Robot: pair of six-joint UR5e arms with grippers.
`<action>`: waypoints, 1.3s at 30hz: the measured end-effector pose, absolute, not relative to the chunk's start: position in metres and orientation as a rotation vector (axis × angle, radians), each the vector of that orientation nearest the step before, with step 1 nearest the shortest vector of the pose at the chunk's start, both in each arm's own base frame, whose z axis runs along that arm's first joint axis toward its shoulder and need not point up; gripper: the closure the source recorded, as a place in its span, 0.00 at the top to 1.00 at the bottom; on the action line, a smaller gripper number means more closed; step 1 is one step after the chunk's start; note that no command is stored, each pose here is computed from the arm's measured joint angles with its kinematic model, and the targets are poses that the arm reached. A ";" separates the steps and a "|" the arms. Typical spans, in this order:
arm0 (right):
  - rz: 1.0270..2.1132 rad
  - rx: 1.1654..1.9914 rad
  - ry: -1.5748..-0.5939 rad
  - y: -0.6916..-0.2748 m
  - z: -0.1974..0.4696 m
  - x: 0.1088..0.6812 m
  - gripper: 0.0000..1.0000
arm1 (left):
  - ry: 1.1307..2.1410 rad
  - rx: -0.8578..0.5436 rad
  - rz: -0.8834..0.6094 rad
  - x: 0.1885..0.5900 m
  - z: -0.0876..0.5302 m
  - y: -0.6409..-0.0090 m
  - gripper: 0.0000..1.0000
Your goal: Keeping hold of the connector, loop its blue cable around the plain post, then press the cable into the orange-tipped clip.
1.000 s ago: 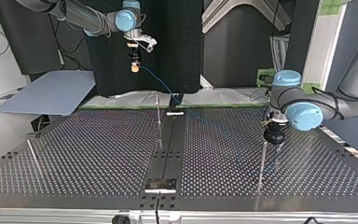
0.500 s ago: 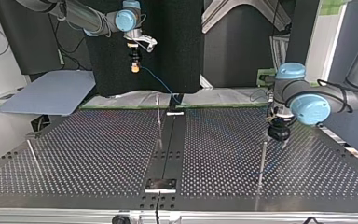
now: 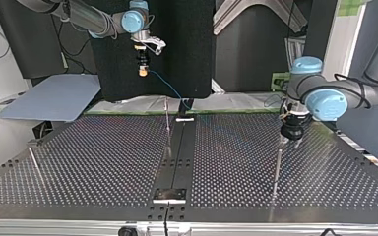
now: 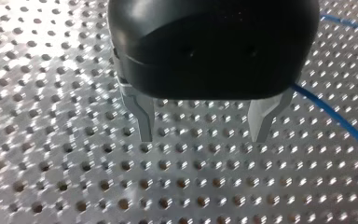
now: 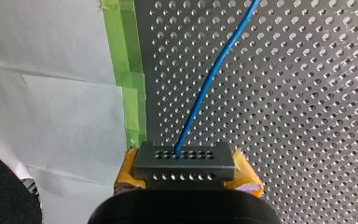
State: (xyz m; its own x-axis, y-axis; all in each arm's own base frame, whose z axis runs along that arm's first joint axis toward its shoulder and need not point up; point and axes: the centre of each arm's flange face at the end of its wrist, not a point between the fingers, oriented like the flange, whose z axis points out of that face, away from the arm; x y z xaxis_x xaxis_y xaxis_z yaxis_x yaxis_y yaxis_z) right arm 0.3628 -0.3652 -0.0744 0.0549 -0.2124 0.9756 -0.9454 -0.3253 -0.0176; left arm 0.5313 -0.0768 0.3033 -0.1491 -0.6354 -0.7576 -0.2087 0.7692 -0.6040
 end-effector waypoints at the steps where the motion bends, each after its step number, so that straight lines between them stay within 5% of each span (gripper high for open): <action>1: 1.325 1.632 -1.182 -0.365 -0.074 0.363 0.00 | 1.718 -0.665 -0.430 0.529 0.303 -0.078 1.00; 24: 1.332 1.630 -1.185 -0.365 -0.074 0.363 0.00 | 1.709 -0.619 -0.442 0.482 0.321 -0.091 1.00; 39: 1.335 1.631 -1.189 -0.367 -0.074 0.365 0.00 | 1.683 -0.563 -0.417 0.449 0.387 -0.096 1.00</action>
